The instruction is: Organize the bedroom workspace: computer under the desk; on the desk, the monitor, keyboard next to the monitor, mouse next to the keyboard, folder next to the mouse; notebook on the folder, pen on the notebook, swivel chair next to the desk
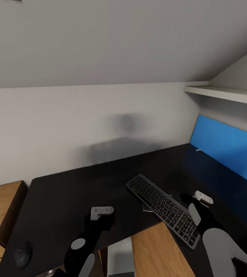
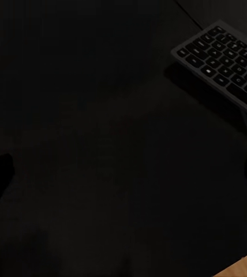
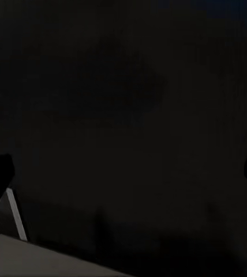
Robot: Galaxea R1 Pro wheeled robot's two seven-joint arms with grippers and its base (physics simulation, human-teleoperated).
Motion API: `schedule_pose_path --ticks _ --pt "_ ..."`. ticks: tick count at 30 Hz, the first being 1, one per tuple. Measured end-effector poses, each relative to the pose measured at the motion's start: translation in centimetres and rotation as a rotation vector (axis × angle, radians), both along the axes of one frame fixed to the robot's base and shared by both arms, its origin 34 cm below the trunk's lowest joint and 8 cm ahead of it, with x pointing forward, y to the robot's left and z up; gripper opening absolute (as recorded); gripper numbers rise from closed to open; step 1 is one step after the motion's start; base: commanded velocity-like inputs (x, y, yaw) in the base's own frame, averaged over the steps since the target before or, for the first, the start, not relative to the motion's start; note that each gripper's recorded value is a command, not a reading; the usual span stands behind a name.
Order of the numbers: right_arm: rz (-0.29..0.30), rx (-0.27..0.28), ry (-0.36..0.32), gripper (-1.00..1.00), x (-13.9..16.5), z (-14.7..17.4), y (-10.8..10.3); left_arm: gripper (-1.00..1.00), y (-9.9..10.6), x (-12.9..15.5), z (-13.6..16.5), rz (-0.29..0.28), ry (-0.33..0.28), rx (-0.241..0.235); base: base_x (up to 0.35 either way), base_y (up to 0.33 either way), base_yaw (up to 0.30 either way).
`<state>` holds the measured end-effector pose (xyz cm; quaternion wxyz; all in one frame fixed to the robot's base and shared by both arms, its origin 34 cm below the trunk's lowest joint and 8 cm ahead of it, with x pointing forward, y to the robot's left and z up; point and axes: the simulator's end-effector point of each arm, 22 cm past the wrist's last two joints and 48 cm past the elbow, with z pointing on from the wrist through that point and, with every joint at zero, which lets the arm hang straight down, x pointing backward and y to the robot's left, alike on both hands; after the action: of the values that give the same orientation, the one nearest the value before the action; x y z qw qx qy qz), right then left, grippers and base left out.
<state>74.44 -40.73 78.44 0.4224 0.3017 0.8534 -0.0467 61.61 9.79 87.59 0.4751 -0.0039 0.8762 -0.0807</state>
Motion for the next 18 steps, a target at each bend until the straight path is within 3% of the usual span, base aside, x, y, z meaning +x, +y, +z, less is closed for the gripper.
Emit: schedule_pose_path --ticks 6,8,11,18 --pt "-0.019 0.035 -0.005 1.00 0.0 -1.0 0.2 1.00 0.0 0.0 -0.9 0.001 0.003 0.002 0.000 0.000 0.000" --pt "-0.050 0.092 -0.020 1.00 0.0 -1.5 0.6 1.00 0.1 0.1 -1.2 0.002 0.003 0.002 0.000 0.000 0.000" --pt "-0.067 0.123 -0.028 1.00 0.1 -2.0 0.8 1.00 0.1 0.1 -1.7 0.002 0.004 0.003 0.000 0.000 0.000" --pt "-0.077 0.142 -0.032 1.00 0.1 -3.0 0.9 1.00 0.1 0.1 -2.7 0.002 0.004 0.003 0.000 0.000 0.000"
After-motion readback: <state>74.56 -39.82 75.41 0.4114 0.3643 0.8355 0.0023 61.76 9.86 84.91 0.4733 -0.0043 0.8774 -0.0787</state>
